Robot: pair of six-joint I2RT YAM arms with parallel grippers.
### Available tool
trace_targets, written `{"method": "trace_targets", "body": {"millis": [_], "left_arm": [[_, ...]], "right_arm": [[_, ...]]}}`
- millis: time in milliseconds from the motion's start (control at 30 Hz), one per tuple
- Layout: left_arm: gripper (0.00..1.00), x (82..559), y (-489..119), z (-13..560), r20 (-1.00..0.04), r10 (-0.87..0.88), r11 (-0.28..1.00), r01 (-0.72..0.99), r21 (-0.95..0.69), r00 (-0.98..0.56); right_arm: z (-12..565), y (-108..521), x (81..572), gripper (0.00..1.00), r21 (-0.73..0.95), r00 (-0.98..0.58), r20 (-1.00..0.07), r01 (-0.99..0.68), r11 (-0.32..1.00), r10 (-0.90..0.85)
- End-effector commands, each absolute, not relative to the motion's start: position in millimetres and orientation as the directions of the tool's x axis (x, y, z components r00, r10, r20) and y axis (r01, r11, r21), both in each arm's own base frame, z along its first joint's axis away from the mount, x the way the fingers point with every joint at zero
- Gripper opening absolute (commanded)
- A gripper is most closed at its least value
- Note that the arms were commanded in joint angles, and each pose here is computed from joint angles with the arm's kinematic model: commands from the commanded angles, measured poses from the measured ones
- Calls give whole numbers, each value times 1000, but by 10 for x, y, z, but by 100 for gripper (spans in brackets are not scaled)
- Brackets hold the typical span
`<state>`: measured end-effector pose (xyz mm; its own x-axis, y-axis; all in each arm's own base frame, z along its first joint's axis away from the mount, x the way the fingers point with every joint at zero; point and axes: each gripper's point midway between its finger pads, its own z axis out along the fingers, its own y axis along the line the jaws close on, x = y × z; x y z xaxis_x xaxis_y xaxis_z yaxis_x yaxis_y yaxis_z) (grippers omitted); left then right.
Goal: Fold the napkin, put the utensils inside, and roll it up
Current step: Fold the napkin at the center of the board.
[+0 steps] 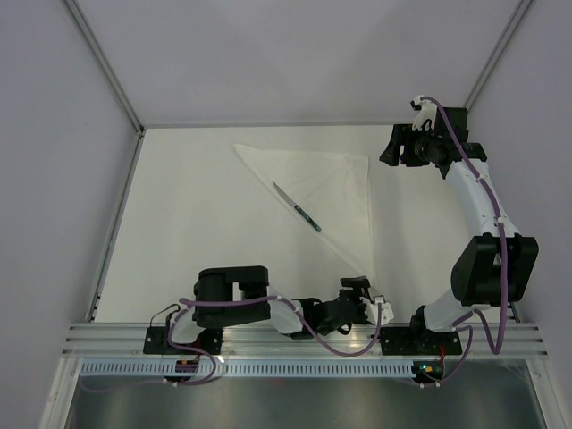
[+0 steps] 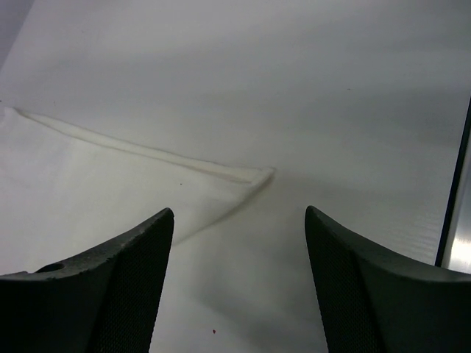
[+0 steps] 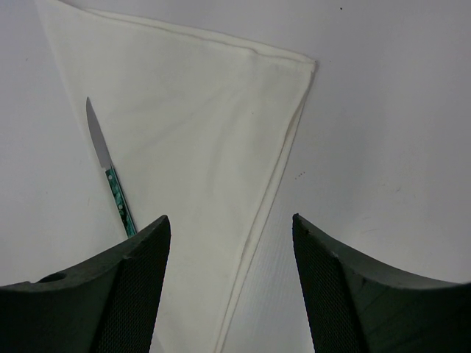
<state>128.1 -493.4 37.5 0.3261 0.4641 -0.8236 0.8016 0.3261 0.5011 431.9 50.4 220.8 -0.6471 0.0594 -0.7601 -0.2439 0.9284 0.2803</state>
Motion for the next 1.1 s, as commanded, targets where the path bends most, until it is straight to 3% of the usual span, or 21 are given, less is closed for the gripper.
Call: {"method": "trace_targets", "body": {"millis": [0,200,500,600,933,1000,1067], "left_arm": [[76,1364,-5073,472,-814,450,344,769,539,369],[57,1373,-5128,346,-800,476,310,782,541,365],[55,1456,-5131,215,-793,501,305,788,536,345],[50,1463,-5137,205,-793,504,301,790,534,344],[14,1440,-5216,361,-832,470,321,821,472,295],[2,1430,-5236,425,-849,451,337,828,447,275],[2,1437,-5266,544,-866,426,358,831,426,261]], "right_arm": [[2233,530,4315,73,295,-649,-758,-247,923,68],[2218,535,4311,73,298,-653,-754,-248,922,68],[2195,543,4319,73,300,-657,-751,-253,920,64],[2176,543,4324,73,303,-661,-748,-251,919,66],[2143,546,4326,72,305,-669,-741,-252,918,62],[2140,546,4323,72,305,-670,-740,-252,918,62],[2122,547,4327,72,308,-674,-736,-250,918,64]]}}
